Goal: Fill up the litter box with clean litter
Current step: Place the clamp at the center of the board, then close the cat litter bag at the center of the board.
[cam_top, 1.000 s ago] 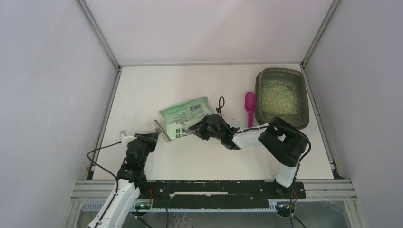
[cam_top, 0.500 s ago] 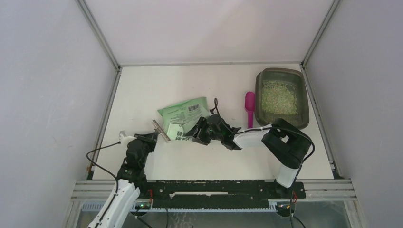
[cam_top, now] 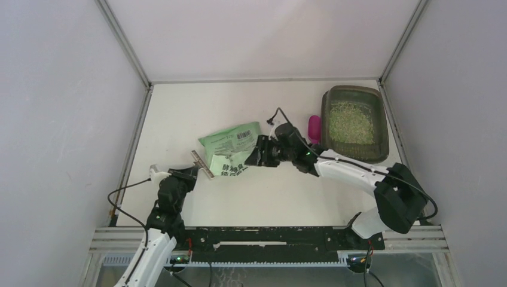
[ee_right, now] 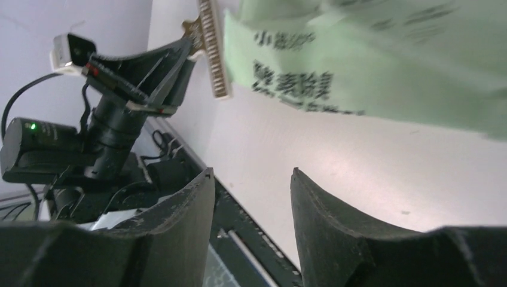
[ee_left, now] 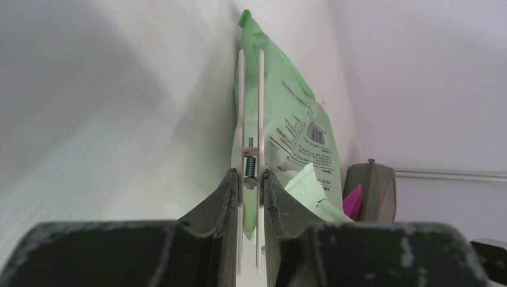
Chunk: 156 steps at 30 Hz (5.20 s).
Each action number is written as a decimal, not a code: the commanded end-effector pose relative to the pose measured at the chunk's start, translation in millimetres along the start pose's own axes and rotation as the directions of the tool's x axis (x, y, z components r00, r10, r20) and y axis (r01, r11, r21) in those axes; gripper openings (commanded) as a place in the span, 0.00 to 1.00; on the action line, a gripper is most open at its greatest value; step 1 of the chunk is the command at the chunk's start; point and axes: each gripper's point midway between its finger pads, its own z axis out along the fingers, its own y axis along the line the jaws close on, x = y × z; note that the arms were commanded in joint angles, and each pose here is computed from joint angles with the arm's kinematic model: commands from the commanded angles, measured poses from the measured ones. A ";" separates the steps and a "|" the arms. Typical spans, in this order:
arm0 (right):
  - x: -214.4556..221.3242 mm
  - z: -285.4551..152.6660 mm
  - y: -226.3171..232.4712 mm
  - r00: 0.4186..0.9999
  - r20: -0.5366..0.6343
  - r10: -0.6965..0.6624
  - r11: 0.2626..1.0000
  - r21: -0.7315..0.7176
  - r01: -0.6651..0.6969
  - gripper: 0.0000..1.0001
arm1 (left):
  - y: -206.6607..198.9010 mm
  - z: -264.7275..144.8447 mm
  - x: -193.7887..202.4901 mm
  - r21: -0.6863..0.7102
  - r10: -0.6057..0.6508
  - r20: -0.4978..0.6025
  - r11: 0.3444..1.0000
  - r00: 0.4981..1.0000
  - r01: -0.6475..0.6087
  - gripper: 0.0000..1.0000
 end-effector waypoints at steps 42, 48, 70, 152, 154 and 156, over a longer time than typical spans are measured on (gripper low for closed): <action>-25.2 -191.4 -119.3 0.941 0.337 0.007 0.897 0.414 -0.155 0.60 | -198.1 -108.7 250.9 0.780 0.876 -0.431 0.482 0.217 -0.399 0.14; -16.9 -182.0 -146.6 0.941 0.329 0.074 0.885 0.413 -0.214 0.61 | -172.3 -93.1 318.7 0.826 0.887 -0.456 0.453 0.074 -0.337 0.17; -62.0 -132.1 -120.5 0.938 0.214 0.274 0.925 0.209 -0.318 0.66 | -208.3 -112.9 219.8 0.740 0.890 -0.341 0.452 0.301 -0.498 1.00; -62.6 -15.1 -117.1 0.997 -0.010 0.074 0.922 0.382 -0.065 0.65 | -20.4 -9.6 85.6 0.041 0.568 -0.428 0.790 0.703 -0.612 1.00; -72.5 -20.1 -125.6 0.999 -0.001 0.039 0.922 0.386 -0.036 0.65 | -15.3 -4.1 91.0 0.031 0.561 -0.447 0.788 0.696 -0.615 1.00; -79.0 -22.4 -134.5 1.000 0.002 0.016 0.920 0.392 -0.015 0.64 | -10.0 0.1 95.6 0.021 0.555 -0.462 0.787 0.691 -0.617 1.00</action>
